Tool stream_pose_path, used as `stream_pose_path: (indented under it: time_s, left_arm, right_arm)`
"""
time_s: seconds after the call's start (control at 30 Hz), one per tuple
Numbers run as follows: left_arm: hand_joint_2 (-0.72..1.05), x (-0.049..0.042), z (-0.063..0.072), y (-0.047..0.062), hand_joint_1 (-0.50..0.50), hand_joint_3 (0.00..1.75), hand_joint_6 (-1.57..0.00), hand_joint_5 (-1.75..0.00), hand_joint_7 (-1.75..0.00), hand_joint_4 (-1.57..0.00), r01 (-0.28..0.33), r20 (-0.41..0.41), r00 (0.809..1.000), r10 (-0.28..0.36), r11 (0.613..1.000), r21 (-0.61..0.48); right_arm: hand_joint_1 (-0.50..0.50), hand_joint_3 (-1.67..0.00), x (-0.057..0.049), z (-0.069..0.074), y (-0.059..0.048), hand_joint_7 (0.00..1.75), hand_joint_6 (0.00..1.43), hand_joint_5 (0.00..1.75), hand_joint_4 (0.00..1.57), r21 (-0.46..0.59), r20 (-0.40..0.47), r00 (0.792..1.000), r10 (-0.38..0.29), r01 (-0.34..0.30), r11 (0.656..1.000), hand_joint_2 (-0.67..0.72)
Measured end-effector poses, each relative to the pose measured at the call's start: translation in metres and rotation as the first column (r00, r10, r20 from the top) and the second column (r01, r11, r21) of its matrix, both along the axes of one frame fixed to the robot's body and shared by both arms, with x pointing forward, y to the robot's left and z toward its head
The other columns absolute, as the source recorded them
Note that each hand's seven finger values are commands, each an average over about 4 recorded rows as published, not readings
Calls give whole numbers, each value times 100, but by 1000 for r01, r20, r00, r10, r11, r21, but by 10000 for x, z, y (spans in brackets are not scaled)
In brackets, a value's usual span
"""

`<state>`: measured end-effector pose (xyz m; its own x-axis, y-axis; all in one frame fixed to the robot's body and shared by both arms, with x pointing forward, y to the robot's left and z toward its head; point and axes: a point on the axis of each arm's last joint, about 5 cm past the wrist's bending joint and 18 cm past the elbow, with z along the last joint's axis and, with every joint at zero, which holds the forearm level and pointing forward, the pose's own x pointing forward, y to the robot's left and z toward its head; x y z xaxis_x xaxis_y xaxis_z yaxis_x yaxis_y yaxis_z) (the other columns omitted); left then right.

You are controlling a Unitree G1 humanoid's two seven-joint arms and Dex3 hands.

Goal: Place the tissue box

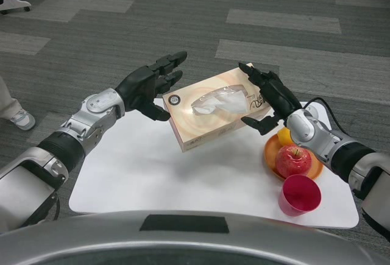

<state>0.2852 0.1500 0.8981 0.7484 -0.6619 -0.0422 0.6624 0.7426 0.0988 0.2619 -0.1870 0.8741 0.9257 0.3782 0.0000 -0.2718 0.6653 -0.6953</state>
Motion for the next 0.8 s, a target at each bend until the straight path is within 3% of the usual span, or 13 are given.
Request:
stream_pose_path:
  time_s: [0.1,0.4,0.53,0.8]
  left_arm:
    - [105,0,0,0,50,26,0,0,0,-4,0,0,1000,0,1000,0]
    - [105,0,0,0,50,26,0,0,0,-4,0,0,1000,0,1000,0]
    - [105,0,-1,0,50,26,0,0,0,-4,0,0,1000,0,1000,1]
    - [105,-9,-23,1,50,26,0,0,0,-4,2,-9,1000,-2,1000,9]
  right_arm:
    - [-38,-167,0,0,0,3,0,68,0,0,0,1000,0,0,1000,-54]
    - [-38,-159,0,0,0,3,0,75,0,0,0,1000,0,0,1000,-54]
    - [-38,-167,-3,-4,2,7,0,68,0,-1,-1,1000,1,-1,1000,-54]
    - [-38,-163,-17,-26,6,2,0,68,0,-10,-6,1000,3,-3,1000,-54]
